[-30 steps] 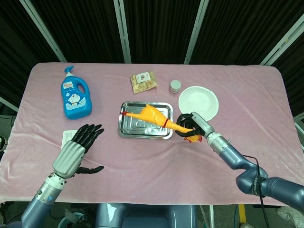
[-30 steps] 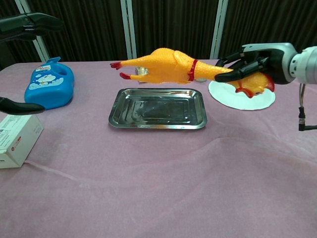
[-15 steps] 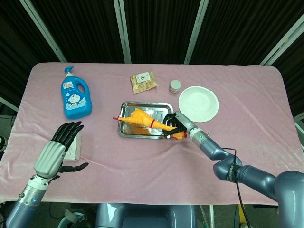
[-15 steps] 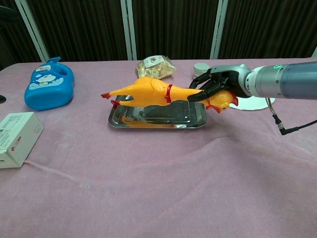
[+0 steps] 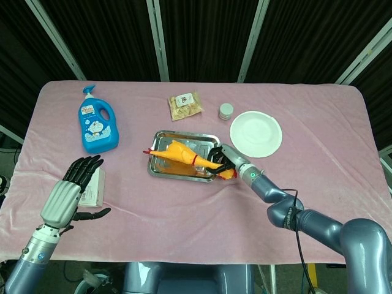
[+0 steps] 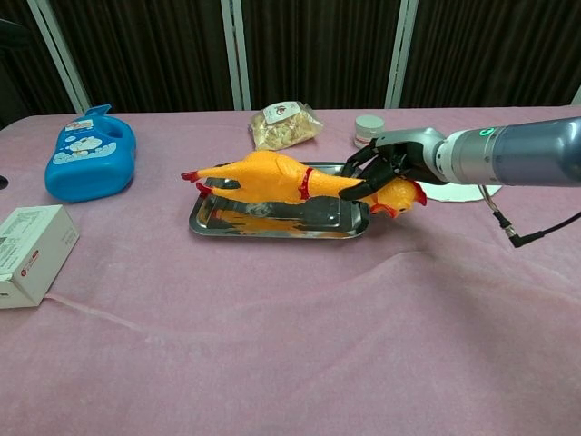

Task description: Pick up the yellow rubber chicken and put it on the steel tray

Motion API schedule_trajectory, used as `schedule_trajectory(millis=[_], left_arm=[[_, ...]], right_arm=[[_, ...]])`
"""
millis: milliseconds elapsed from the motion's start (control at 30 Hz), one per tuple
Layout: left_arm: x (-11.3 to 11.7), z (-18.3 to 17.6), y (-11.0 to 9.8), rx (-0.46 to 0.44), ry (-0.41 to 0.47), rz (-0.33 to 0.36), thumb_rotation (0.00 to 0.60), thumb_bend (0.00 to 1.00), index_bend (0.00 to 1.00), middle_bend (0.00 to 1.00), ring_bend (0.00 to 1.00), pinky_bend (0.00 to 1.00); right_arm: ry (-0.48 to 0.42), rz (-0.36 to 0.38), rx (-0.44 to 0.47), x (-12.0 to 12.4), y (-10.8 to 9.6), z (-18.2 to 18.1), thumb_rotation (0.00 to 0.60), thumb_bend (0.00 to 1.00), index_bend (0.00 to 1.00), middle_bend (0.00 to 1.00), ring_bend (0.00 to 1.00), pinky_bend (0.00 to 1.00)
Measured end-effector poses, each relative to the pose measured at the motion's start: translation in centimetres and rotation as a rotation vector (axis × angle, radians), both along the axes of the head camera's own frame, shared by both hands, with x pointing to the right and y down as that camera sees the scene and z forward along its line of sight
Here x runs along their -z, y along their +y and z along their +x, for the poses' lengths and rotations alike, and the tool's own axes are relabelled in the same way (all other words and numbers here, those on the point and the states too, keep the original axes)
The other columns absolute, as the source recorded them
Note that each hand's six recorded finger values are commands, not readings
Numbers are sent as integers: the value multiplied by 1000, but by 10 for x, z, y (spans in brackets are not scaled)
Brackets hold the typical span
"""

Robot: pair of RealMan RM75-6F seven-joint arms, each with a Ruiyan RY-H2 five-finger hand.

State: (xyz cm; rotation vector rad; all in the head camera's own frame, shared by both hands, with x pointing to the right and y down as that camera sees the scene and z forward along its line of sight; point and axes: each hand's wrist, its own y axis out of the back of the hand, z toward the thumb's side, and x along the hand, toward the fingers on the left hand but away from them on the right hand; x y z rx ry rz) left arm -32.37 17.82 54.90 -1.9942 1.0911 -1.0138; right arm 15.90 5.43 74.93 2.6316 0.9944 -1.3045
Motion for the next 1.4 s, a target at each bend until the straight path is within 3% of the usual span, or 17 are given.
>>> schedule_trajectory(millis=[133,467,533,667,867,1000,1100,1400], left_arm=[[0,2,-1,-3,1,2,600,13,0,12,0,24],[5,-3,-6,14,-12,24,600,13,0,12,0,24],[7,-9,-8,30,-22,37,600,13,0,13,0,24],[10,-28,-13,72,-66,62,600,14,0,15,0,20],[7,-63,-13,124,-184,63,600,35,27,21,0,1],[6,-91,-9,161,-281,51,600,36,34,21,0,0],[7,-103,-5,179,-302,41,600,37,38,22,0,0],[16,-130,17,214,-322,31,600,37,41,22,0,0]], right_arm=[[1,10,5,2,0,2,600,40,4,146,17,129],[-14,102,3,19,-9,11,600,34,0,109,0,100],[-16,142,-3,27,-14,18,600,55,4,110,16,100],[7,257,-7,46,-24,39,600,261,76,138,72,100],[152,486,27,79,-26,88,600,289,101,150,87,100],[316,631,47,103,-11,136,600,289,102,150,87,100],[428,697,53,119,8,170,600,289,102,150,87,100],[590,763,31,152,76,229,600,289,102,150,86,100]])
